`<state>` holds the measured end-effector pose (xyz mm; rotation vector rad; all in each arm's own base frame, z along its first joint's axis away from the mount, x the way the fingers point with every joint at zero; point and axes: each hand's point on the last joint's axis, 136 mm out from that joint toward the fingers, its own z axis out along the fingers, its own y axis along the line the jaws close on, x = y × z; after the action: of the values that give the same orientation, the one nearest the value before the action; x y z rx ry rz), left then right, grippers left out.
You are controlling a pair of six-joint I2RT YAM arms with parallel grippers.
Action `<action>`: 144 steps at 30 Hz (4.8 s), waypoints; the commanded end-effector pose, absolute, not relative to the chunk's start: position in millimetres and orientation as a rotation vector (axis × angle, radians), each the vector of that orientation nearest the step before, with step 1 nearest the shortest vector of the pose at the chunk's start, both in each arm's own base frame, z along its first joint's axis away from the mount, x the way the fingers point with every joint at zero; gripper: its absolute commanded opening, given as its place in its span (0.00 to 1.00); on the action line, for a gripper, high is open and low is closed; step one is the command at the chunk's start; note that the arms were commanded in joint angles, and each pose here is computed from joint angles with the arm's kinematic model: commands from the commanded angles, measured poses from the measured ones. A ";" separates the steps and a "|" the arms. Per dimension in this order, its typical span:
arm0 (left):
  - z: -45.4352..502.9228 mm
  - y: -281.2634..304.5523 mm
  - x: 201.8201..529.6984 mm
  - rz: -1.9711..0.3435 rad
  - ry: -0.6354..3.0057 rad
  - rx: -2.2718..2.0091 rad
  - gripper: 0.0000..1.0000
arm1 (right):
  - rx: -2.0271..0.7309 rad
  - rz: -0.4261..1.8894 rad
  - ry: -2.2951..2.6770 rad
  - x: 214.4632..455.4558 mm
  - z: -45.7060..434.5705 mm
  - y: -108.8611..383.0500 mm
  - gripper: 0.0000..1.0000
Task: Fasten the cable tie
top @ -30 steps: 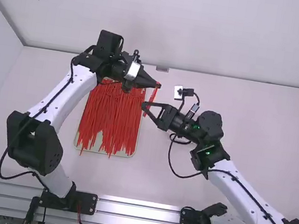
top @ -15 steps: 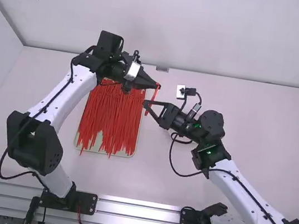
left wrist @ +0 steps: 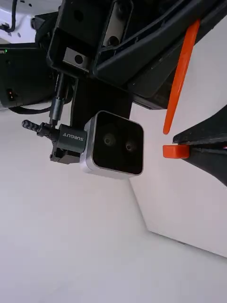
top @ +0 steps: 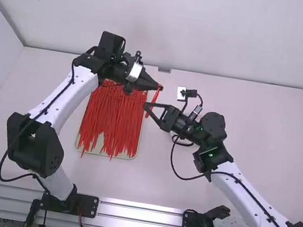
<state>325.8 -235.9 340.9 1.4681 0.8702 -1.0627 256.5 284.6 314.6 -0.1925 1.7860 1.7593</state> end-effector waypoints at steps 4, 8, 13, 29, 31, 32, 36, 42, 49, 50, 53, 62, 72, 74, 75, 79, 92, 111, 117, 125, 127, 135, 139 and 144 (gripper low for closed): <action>355.5 -237.1 310.1 -1.056 0.782 1.481 0.01 | -0.202 1.762 1.757 257.7 326.2 284.6 0.00; 357.0 -236.9 309.2 -1.050 0.775 1.483 0.01 | -0.203 1.762 1.757 257.5 326.2 284.7 0.00; 359.0 -236.2 305.8 -1.024 0.748 1.491 0.01 | -0.196 1.780 1.763 256.5 326.8 284.8 0.00; 360.2 -236.8 304.8 -1.002 0.719 1.500 0.01 | -0.195 1.816 1.763 253.2 329.7 285.5 0.00; 360.2 -237.0 304.6 -1.002 0.719 1.500 0.01 | -0.196 1.816 1.761 253.0 330.2 285.6 0.00; 360.2 -237.0 304.6 -1.003 0.719 1.500 0.01 | -0.199 1.817 1.755 252.8 331.3 285.5 0.00; 359.9 -237.9 303.5 -1.009 0.722 1.500 0.01 | -0.199 1.816 1.755 252.9 331.2 285.6 0.00; 359.7 -237.7 303.5 -1.012 0.725 1.499 0.01 | -0.191 1.809 1.754 255.8 331.1 282.6 0.00; 358.8 -237.7 302.5 -1.024 0.739 1.496 0.01 | -0.171 1.795 1.750 261.9 331.1 276.9 0.00; 358.8 -237.6 302.6 -1.024 0.739 1.495 0.01 | -0.173 1.795 1.749 261.5 331.2 277.3 0.00; 358.5 -237.6 302.2 -1.029 0.743 1.494 0.01 | -0.169 1.792 1.748 262.6 331.3 276.4 0.00; 353.2 -236.5 296.0 -1.027 0.740 1.495 0.01 | -0.141 1.780 1.693 271.8 341.4 265.8 0.00; 345.0 -233.8 282.9 -0.985 0.696 1.508 0.01 | -0.125 1.749 1.680 279.3 342.0 258.2 0.00; 345.0 -234.1 282.6 -0.991 0.700 1.507 0.01 | -0.124 1.749 1.680 279.4 342.0 258.1 0.00; 345.1 -233.9 282.2 -0.993 0.703 1.506 0.01 | -0.115 1.743 1.676 281.2 342.2 256.9 0.00; 345.6 -234.7 278.8 -1.008 0.712 1.505 0.01 | -0.088 1.726 1.667 286.7 342.9 252.4 0.00; 337.1 -235.3 250.4 -0.990 0.674 1.537 0.01 | -0.047 1.702 1.618 300.6 351.8 229.9 0.00; 339.5 -207.0 270.9 -0.980 0.807 1.450 0.01 | -0.193 1.782 1.680 274.4 344.8 249.9 0.43; 339.5 -214.8 264.2 -1.008 0.794 1.463 0.02 | -0.217 1.800 1.632 269.0 355.1 253.7 0.45; 339.5 -225.4 255.2 -1.038 0.766 1.485 0.01 | -0.209 1.814 1.639 267.2 354.7 256.6 0.45; 339.5 -226.1 254.9 -1.038 0.763 1.487 0.01 | -0.216 1.818 1.637 265.7 355.3 257.9 0.45; 339.5 -226.5 254.3 -1.053 0.775 1.484 0.01 | -0.218 1.822 1.637 264.3 355.5 259.7 0.40; 339.5 -226.6 254.6 -1.056 0.779 1.483 0.01 | -0.222 1.835 1.641 261.5 355.5 262.6 0.31; 339.5 -226.5 254.5 -1.057 0.780 1.482 0.01 | -0.258 1.850 1.615 254.6 360.7 266.8 0.09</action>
<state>263.0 -226.8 328.4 1.4880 0.8318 -1.0779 257.0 264.9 348.0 -0.2293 1.6506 1.8404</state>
